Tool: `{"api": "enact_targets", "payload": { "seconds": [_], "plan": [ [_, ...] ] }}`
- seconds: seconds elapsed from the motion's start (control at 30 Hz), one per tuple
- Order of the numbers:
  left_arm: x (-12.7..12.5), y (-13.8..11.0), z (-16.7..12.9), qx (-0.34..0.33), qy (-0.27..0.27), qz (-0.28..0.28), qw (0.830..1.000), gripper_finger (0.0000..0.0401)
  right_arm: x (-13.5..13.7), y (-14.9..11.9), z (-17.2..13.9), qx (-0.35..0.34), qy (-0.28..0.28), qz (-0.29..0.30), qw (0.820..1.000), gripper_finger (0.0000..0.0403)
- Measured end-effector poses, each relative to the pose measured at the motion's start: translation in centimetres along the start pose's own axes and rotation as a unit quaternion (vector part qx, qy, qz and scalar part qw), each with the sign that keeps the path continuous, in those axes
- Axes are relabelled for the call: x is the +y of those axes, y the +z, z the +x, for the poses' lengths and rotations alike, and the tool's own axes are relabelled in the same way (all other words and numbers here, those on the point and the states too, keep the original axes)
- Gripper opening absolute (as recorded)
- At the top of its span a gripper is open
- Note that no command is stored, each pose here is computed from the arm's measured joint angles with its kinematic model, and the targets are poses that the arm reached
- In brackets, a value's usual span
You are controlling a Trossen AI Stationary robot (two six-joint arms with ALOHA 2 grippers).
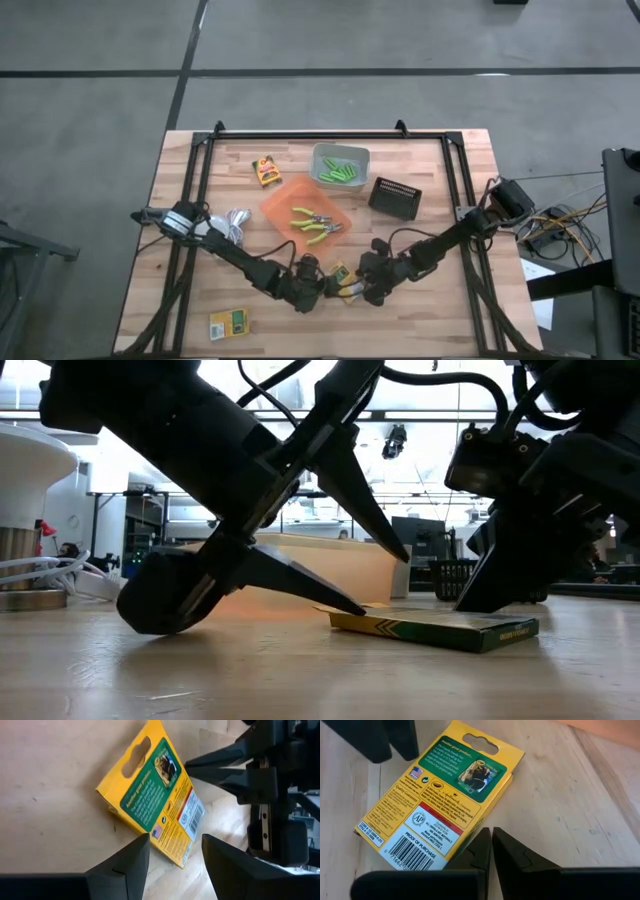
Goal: Pick & Place School Supplies
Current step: Put the yellow crayon box into the black bin
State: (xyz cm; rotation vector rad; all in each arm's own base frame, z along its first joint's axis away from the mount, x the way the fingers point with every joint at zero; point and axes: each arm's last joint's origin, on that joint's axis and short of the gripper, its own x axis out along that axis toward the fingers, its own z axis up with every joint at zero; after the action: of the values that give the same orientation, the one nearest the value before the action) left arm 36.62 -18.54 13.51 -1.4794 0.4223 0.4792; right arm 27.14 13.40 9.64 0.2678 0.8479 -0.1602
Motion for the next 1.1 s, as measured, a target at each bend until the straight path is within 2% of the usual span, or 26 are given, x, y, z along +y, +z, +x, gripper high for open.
{"api": "enact_targets", "payload": {
  "seconds": [0.33, 0.63, 0.8, 1.1],
  "plan": [
    [-1.0, -0.3, -1.2, 0.001, -0.018, 0.013, 1.000, 0.0186, 0.1, 0.9, -1.3, -0.028, 0.003, -0.012, 1.000, 0.0018],
    [-0.7, -0.8, -1.3, 0.009, -0.008, 0.005, 1.000, 0.0186, 0.5, 1.3, -1.2, -0.046, 0.022, -0.011, 0.999, 0.0018],
    [-0.5, -0.7, -1.3, 0.007, 0.001, 0.004, 1.000, 0.0186, 1.0, 1.9, -1.3, -0.078, 0.046, -0.013, 0.996, 0.0018],
    [-0.4, -0.7, -1.3, 0.007, 0.005, 0.002, 1.000, 0.0186, 1.0, 1.8, -1.1, -0.076, 0.046, -0.008, 0.996, 0.0018]
  ]
}}
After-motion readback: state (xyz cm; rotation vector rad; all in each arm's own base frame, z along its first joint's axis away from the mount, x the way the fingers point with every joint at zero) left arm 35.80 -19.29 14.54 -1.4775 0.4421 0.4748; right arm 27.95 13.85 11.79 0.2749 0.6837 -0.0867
